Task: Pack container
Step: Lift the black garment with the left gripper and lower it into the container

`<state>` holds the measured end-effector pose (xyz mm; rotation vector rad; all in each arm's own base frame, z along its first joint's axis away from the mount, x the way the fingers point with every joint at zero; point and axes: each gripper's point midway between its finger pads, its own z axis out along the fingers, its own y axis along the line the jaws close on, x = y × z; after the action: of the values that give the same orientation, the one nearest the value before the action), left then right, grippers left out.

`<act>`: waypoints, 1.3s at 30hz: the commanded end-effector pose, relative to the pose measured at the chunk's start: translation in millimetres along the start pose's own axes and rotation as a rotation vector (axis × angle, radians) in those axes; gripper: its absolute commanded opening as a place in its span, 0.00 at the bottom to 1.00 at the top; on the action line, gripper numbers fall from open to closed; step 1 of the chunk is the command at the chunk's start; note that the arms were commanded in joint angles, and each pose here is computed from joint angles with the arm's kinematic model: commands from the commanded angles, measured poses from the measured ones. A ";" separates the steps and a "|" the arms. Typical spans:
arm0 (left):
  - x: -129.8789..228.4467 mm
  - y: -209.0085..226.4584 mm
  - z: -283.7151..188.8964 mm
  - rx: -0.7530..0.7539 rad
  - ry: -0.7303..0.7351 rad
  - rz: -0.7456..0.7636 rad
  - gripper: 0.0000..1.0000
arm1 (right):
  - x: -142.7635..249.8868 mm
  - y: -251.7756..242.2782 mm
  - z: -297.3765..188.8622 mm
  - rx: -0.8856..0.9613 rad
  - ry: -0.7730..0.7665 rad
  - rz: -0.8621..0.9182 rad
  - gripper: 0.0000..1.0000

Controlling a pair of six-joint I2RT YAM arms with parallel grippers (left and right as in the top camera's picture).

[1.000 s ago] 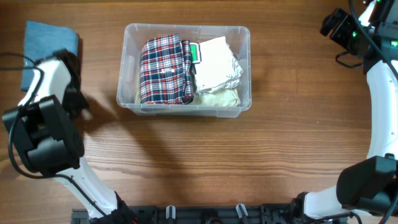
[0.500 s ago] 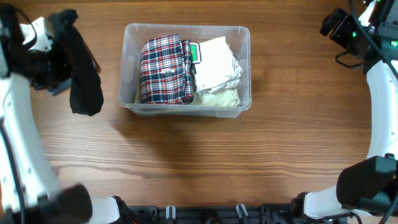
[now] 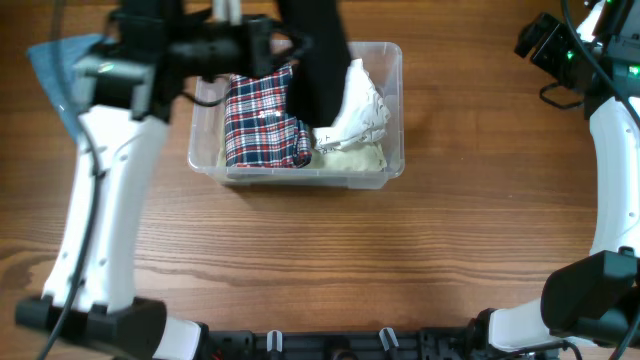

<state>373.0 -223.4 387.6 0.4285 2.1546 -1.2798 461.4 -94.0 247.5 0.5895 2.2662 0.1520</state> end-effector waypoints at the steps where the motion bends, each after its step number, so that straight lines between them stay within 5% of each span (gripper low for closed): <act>1: 12.8 -17.0 39.5 0.195 0.121 -0.099 0.04 | -0.5 2.7 0.9 -0.010 0.002 0.009 1.00; 7: 34.4 26.4 86.2 0.277 0.250 -0.233 0.04 | -0.5 2.7 0.9 -0.010 0.002 0.009 1.00; 11: 32.4 1.1 78.2 0.440 0.276 -0.192 0.04 | -0.5 2.7 0.9 -0.010 0.002 0.009 1.00; 17: 55.2 -14.0 96.4 0.447 0.353 -0.223 0.04 | -0.6 2.8 0.8 -0.010 0.001 0.009 1.00; 21: 71.4 24.4 111.5 0.256 0.376 -0.329 0.04 | -0.6 2.8 0.8 -0.010 0.001 0.009 1.00; 34: 68.1 73.2 100.8 0.124 0.324 -0.372 0.04 | -0.5 2.7 0.9 -0.010 0.002 0.009 1.00; 39: 65.5 114.5 67.5 -0.261 0.251 -0.352 0.04 | -0.5 2.7 0.9 -0.010 0.002 0.009 1.00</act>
<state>402.5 -250.7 233.0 0.1140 2.6629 -1.4472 461.0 -93.9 247.1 0.5906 2.2679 0.1522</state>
